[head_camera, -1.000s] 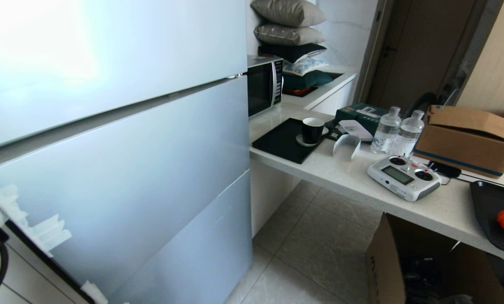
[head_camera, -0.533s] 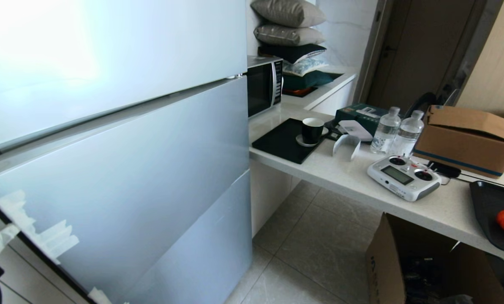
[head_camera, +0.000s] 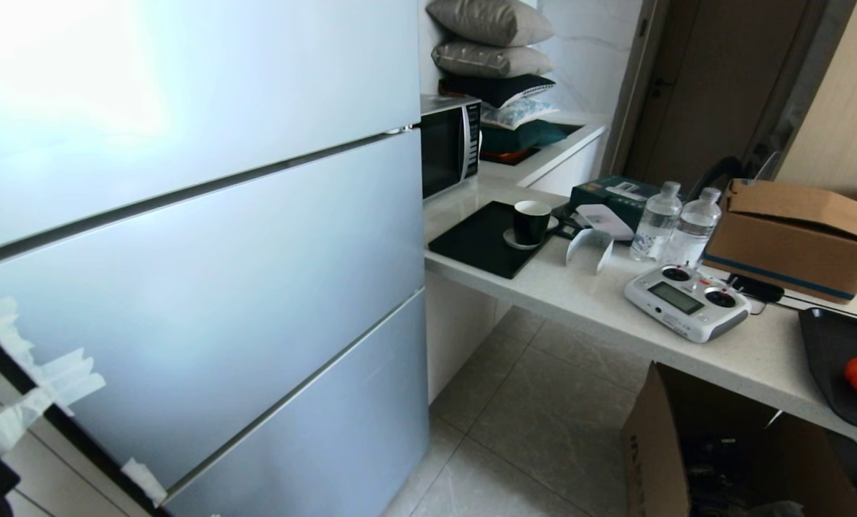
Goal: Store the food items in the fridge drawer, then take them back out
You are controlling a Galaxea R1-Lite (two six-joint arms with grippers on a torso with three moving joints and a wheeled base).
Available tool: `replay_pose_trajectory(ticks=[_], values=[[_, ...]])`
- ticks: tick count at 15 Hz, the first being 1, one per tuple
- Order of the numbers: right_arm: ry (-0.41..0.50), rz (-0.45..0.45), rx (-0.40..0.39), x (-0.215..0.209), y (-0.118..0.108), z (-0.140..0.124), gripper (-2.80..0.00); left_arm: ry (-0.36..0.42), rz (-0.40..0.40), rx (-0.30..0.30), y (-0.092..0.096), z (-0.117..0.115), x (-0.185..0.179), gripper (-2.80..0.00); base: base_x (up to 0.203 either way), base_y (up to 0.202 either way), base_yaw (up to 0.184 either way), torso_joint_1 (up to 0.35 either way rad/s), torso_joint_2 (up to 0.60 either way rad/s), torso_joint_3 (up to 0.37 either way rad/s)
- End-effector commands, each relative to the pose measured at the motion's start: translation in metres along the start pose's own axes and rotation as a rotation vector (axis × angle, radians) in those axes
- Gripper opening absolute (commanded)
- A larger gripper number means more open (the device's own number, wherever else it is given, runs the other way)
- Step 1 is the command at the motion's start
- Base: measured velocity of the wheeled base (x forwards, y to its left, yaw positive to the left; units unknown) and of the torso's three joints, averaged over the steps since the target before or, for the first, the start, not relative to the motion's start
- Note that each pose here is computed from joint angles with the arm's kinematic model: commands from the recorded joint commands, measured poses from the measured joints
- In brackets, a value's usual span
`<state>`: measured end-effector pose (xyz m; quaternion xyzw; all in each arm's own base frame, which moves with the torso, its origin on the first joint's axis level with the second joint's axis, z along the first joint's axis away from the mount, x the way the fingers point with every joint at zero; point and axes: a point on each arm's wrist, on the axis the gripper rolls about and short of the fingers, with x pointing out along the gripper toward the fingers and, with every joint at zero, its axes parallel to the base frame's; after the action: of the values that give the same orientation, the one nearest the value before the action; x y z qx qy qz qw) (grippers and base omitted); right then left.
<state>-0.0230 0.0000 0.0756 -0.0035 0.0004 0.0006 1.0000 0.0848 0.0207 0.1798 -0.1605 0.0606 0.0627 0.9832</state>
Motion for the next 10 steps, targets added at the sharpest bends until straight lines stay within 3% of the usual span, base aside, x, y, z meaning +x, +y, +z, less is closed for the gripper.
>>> replay_pose_trajectory(ticks=[1, 2, 5, 7, 10], values=[[-0.001, 0.0, -0.001, 0.0, 0.0, 0.0, -2.8, -0.02, 0.006, 0.003, -0.001, 0.001, -0.002, -2.8, 0.0, 0.0, 0.0, 0.0, 0.0, 0.0], [-0.001, 0.0, -0.001, 0.0, 0.0, 0.0, -2.8, -0.06, 0.053, 0.009, 0.0, 0.004, -0.006, -2.8, 0.0, 0.0, 0.0, 0.0, 0.0, 0.0], [-0.001, 0.0, -0.001, 0.0, 0.0, 0.0, -2.8, -0.221, 0.347, 0.048, 0.001, 0.026, -0.011, -2.8, 0.0, 0.0, 0.0, 0.0, 0.0, 0.0], [-0.001, 0.0, -0.001, 0.0, 0.0, 0.0, -2.8, -0.197, 0.406, 0.092, 0.003, 0.031, 0.0, -2.8, 0.0, 0.0, 0.0, 0.0, 0.0, 0.0], [-0.001, 0.0, -0.001, 0.0, 0.0, 0.0, -2.8, -0.152, 0.443, 0.09, 0.008, 0.036, 0.026, -2.8, 0.0, 0.0, 0.0, 0.0, 0.0, 0.0]])
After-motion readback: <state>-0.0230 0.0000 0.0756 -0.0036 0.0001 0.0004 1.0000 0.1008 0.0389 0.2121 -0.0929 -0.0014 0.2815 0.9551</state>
